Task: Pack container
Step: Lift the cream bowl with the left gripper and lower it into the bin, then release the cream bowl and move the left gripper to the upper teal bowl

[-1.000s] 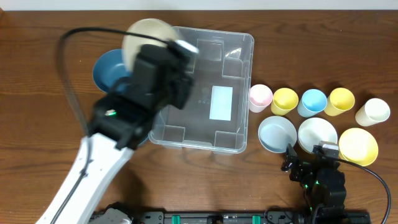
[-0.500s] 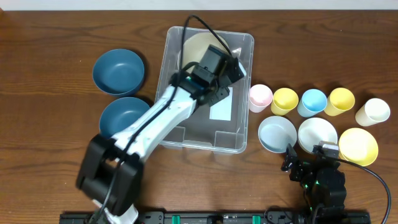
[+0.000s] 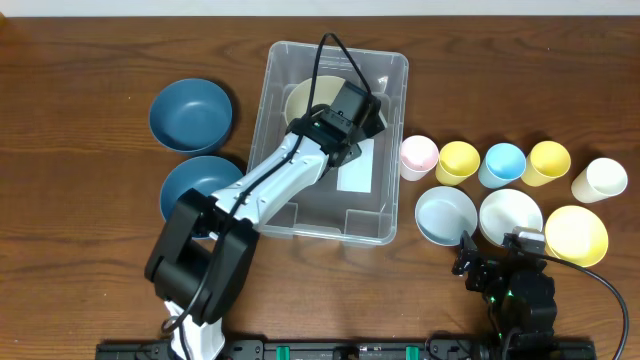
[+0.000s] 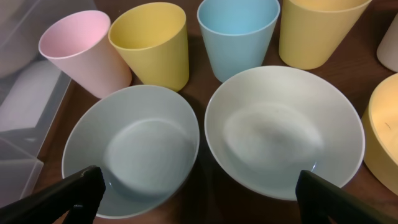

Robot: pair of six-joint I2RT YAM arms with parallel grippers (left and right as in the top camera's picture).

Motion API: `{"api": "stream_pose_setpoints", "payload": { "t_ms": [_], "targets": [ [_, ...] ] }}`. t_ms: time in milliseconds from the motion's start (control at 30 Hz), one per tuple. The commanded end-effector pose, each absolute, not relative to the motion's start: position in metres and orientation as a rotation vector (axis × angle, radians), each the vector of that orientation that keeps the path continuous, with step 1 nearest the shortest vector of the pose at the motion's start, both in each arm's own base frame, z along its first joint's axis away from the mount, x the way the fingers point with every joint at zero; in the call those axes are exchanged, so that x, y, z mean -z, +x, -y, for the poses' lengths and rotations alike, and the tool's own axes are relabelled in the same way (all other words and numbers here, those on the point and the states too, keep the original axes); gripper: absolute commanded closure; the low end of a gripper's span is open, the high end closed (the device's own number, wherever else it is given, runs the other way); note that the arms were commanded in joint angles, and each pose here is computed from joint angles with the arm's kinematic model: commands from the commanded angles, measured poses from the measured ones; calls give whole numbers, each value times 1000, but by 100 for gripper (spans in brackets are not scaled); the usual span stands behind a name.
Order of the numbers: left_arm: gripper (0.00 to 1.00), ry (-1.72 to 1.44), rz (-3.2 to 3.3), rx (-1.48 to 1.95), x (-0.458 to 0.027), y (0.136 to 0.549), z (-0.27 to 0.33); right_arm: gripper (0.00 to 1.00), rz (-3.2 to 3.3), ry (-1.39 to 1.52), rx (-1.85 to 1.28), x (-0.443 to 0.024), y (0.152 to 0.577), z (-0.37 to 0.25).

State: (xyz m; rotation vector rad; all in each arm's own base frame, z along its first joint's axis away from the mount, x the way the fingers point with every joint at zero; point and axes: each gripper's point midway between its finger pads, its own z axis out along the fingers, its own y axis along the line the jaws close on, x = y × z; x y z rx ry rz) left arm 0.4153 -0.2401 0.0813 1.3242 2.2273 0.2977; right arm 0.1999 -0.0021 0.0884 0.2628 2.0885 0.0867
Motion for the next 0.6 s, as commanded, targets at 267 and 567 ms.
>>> {"api": "stream_pose_setpoints", "payload": {
  "t_ms": [267, 567],
  "targets": [
    [20, 514, -2166, -218, -294, 374, 152, 1, -2086, 281, -88, -87, 200, 4],
    [20, -148, -2423, -240, -277, 336, 8, 1, -2086, 281, -88, -87, 200, 4]
  ]
}}
